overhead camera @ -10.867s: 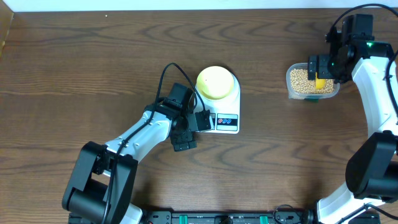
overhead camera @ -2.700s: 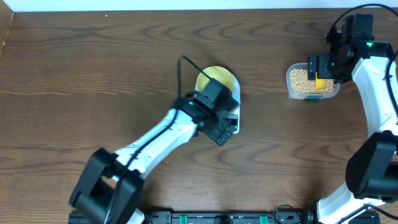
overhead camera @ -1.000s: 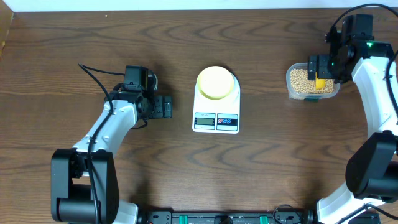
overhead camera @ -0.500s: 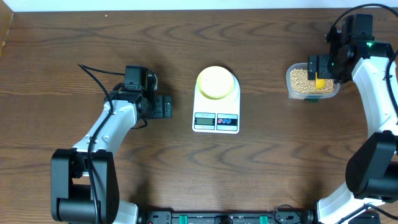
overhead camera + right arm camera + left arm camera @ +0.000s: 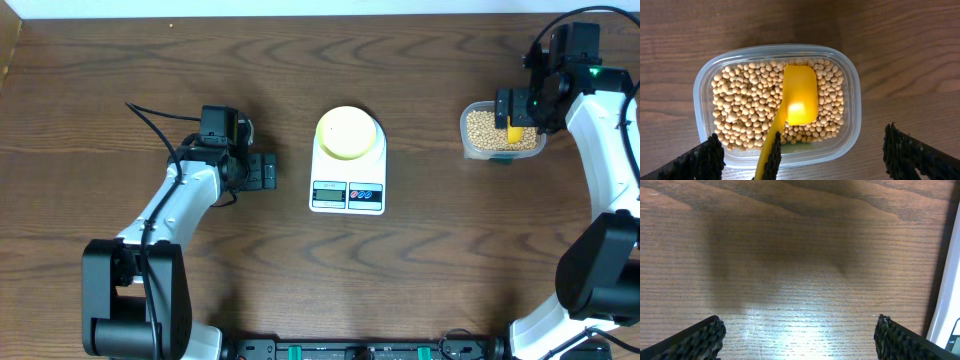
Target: Scoop item into bowl and weigh 50g on scale
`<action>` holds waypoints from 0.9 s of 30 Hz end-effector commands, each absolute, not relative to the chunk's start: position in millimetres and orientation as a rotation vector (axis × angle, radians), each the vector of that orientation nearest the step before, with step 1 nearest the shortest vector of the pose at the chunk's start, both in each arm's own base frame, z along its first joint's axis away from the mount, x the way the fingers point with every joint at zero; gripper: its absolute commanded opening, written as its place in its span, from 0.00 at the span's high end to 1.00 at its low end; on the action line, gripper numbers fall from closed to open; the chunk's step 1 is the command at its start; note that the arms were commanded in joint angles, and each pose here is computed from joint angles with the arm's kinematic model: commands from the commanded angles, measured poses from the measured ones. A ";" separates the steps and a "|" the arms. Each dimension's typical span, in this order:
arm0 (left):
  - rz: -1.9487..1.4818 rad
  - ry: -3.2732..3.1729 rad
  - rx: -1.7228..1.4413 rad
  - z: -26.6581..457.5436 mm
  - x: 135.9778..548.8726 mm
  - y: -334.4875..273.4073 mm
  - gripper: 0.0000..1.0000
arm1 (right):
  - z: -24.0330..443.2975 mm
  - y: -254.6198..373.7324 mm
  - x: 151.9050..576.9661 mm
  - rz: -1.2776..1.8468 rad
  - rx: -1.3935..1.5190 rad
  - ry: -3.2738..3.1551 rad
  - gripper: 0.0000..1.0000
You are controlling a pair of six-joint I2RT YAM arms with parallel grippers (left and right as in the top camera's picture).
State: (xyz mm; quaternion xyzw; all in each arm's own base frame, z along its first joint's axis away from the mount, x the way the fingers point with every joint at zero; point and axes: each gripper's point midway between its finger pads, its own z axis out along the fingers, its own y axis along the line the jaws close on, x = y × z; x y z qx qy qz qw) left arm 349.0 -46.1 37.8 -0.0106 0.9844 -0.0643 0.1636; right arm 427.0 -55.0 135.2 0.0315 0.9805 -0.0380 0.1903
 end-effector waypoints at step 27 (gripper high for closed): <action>-0.239 2.793 0.031 41.5 350.3 -52.5 0.02 | 133.0 -59.2 425.8 -0.117 0.107 2.761 0.01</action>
